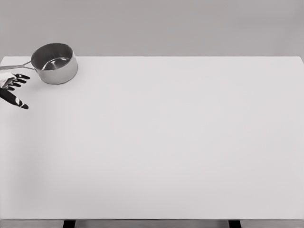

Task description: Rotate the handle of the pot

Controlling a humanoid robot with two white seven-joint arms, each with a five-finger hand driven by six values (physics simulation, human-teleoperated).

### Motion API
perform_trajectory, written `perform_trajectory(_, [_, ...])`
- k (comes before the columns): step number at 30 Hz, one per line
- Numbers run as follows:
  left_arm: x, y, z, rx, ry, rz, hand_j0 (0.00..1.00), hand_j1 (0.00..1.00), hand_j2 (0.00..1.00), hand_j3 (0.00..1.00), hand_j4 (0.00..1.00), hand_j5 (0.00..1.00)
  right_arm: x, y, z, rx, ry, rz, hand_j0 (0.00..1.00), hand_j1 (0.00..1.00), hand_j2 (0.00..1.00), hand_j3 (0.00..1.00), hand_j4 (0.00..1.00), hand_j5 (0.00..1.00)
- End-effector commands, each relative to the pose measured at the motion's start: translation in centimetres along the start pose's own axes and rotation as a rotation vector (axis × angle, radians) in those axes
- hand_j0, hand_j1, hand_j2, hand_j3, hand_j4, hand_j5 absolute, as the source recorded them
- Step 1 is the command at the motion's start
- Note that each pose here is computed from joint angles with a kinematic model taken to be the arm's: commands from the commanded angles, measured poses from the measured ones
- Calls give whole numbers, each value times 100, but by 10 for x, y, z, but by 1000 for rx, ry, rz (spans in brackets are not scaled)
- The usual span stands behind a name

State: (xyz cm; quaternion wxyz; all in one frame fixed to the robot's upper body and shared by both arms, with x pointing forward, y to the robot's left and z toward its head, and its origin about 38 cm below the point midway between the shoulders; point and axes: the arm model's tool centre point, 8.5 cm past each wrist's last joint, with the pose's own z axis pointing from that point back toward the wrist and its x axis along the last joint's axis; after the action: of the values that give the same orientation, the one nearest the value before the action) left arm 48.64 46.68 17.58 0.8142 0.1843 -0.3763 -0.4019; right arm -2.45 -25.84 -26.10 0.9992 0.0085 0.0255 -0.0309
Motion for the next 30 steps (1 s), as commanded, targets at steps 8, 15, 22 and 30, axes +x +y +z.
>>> perform_trajectory(8, [9, 20, 55, -9, -169, -6, 100, 100, 100, 100, 100, 100, -1, 0, 0, 1, 2, 0, 100, 100, 100, 100, 100, 100])
perform_trajectory(15, [44, 0, 125, -54, -471, -51, 100, 100, 100, 100, 100, 100, 0, 0, 0, 0, 0, 0, 100, 100, 100, 100, 100, 100])
perform_trajectory(22, [88, -9, 175, 17, -818, -128, 100, 100, 100, 100, 100, 100, 0, 0, 0, 0, 0, 0, 100, 100, 100, 100, 100, 100])
perform_trajectory(30, [120, -56, 170, 14, -1134, -96, 100, 100, 100, 100, 100, 100, 0, 0, 0, 0, 0, 0, 100, 100, 100, 100, 100, 100])
